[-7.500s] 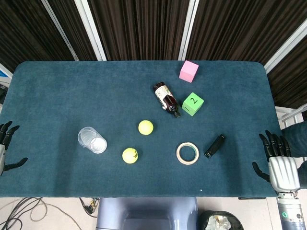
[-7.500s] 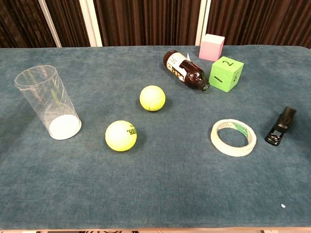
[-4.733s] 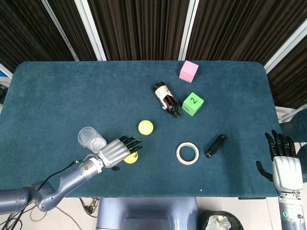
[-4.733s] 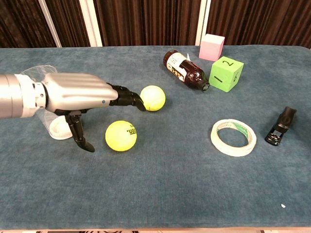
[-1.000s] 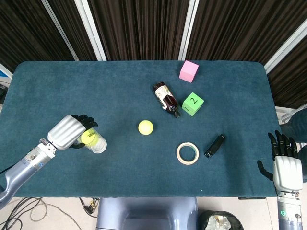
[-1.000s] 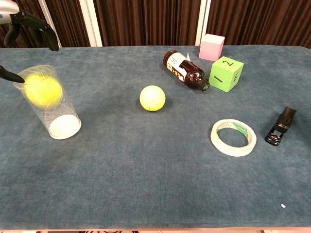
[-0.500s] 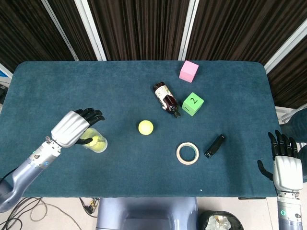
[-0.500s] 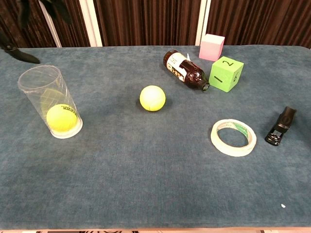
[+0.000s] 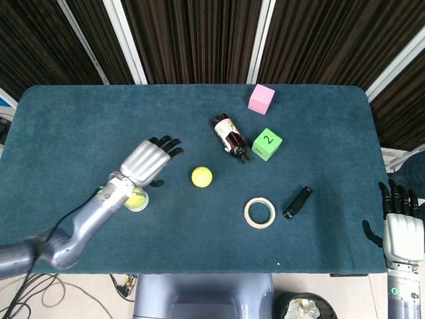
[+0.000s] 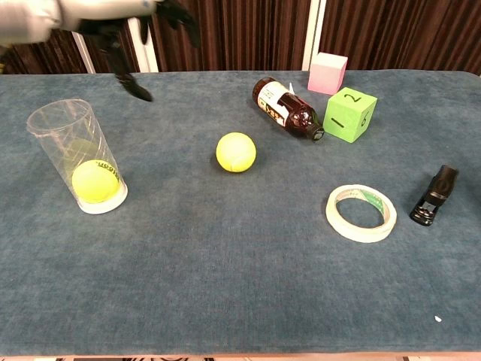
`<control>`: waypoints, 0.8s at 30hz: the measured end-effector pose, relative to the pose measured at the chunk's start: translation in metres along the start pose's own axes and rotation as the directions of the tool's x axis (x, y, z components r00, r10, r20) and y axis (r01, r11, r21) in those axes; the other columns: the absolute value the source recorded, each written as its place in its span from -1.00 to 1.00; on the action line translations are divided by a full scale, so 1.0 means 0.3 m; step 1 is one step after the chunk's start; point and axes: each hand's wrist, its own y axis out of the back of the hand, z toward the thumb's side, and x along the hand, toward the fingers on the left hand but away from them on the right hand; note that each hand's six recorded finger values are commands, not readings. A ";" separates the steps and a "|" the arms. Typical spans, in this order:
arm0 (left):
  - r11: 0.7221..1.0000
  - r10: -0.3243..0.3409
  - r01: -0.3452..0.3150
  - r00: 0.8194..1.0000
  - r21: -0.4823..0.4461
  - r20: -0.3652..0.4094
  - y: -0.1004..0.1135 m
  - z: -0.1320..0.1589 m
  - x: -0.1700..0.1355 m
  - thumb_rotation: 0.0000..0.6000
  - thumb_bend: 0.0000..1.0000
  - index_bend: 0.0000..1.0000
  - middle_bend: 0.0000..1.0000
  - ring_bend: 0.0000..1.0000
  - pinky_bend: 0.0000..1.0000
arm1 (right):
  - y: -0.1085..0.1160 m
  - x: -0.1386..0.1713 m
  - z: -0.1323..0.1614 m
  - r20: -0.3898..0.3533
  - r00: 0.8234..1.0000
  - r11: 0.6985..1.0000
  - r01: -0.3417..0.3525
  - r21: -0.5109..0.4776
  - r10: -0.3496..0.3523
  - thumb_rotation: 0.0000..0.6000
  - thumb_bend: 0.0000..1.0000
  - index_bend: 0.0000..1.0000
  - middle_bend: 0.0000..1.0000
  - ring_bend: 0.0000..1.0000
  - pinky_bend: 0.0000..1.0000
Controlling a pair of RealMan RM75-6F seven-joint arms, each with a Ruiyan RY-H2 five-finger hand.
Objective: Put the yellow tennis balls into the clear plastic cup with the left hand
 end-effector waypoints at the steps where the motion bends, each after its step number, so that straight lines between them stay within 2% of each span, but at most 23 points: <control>1: 1.000 -0.012 0.012 1.000 -0.006 0.000 -0.011 0.026 0.034 1.00 -1.00 -0.51 -0.69 -0.72 -0.33 | 0.001 -0.001 -0.002 0.003 1.000 1.000 0.000 -0.002 0.000 1.00 -0.30 -0.84 -1.00 -1.00 -1.00; 10: 0.998 -0.064 0.064 0.998 -0.014 0.028 -0.110 0.159 0.205 1.00 -1.00 -0.52 -0.70 -0.75 -0.38 | 0.023 -0.003 -0.016 0.016 1.000 1.000 0.012 -0.018 -0.012 1.00 -0.30 -0.84 -1.00 -1.00 -1.00; 20: 0.992 -0.113 0.116 0.992 -0.044 0.054 -0.253 0.265 0.303 1.00 -1.00 -0.52 -0.70 -0.78 -0.39 | 0.039 -0.002 -0.021 0.019 1.000 0.999 0.024 -0.027 -0.024 1.00 -0.30 -0.84 -1.00 -1.00 -1.00; 24: 0.992 -0.121 0.123 0.989 -0.019 0.082 -0.289 0.304 0.313 1.00 -1.00 -0.50 -0.66 -0.74 -0.30 | 0.051 -0.001 -0.025 0.020 0.999 0.999 0.034 -0.033 -0.033 1.00 -0.30 -0.84 -1.00 -1.00 -1.00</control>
